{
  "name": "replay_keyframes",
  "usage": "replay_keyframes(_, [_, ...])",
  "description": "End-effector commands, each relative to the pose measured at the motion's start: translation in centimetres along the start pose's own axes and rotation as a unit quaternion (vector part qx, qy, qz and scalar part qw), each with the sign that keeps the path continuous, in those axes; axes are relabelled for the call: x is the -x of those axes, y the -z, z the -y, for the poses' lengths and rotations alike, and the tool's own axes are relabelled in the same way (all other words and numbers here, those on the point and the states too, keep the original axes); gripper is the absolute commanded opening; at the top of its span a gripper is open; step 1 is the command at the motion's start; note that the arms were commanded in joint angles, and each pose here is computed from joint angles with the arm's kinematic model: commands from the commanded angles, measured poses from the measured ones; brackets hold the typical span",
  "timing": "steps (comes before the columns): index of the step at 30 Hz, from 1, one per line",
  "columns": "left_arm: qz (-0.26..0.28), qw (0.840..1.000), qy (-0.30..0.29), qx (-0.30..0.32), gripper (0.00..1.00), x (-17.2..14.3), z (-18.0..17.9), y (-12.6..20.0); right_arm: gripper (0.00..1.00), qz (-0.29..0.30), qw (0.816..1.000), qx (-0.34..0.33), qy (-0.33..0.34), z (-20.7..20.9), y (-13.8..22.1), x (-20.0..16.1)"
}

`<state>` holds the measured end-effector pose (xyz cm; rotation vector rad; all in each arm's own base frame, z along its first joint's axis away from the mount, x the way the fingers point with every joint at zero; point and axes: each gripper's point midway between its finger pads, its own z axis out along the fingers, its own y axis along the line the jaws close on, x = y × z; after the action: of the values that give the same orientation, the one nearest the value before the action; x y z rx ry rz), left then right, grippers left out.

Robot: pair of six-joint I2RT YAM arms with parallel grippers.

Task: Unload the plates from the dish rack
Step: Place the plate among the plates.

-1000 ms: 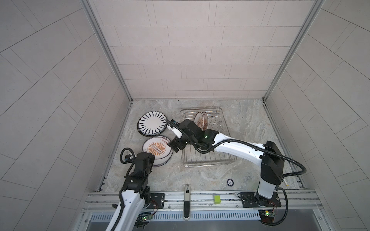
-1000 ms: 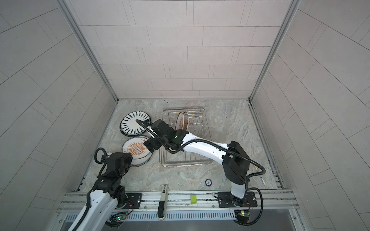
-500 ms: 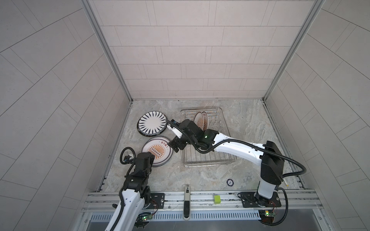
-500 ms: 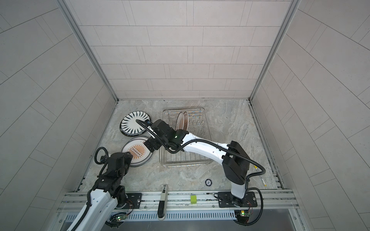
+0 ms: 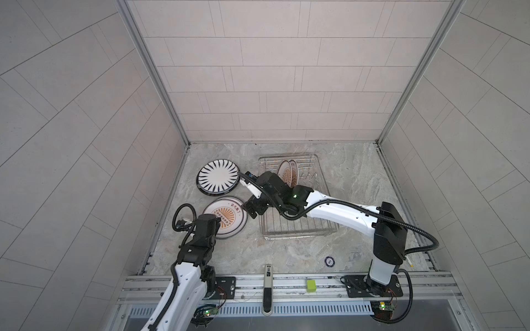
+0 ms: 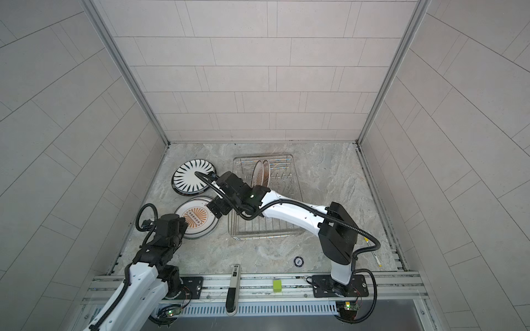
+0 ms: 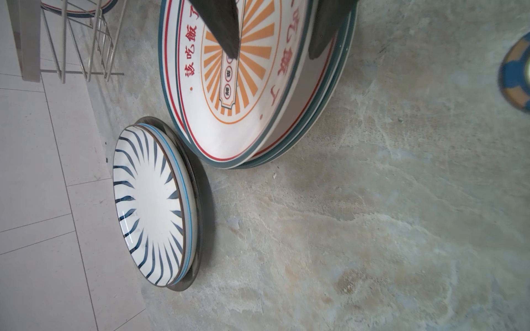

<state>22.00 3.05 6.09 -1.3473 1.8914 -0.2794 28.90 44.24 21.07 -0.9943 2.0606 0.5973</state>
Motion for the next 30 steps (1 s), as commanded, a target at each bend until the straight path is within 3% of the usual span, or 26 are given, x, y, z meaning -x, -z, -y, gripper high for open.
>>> replay_keyframes(1, [0.027, 1.0, -0.005, 0.002, 0.42, 1.4, 0.6, 0.6, 0.96, 0.006, 1.0, -0.009, 0.005, 0.1, 0.5, 0.7])
replay_keyframes(12, [0.045, 0.999, -0.022, 0.014, 0.43, 2.2, 0.3, 1.0, 0.96, 0.001, 1.0, -0.012, 0.004, 0.2, 0.0, 0.7])
replay_keyframes(24, [0.043, 0.999, -0.032, 0.011, 0.36, 2.2, 0.7, 1.1, 0.96, -0.002, 1.0, -0.015, 0.003, 0.3, -0.2, 0.5])
replay_keyframes(30, [0.063, 0.997, -0.036, -0.026, 0.49, 3.6, 2.8, 2.3, 0.95, 0.017, 0.999, -0.034, 0.002, 0.9, 1.0, 1.3])
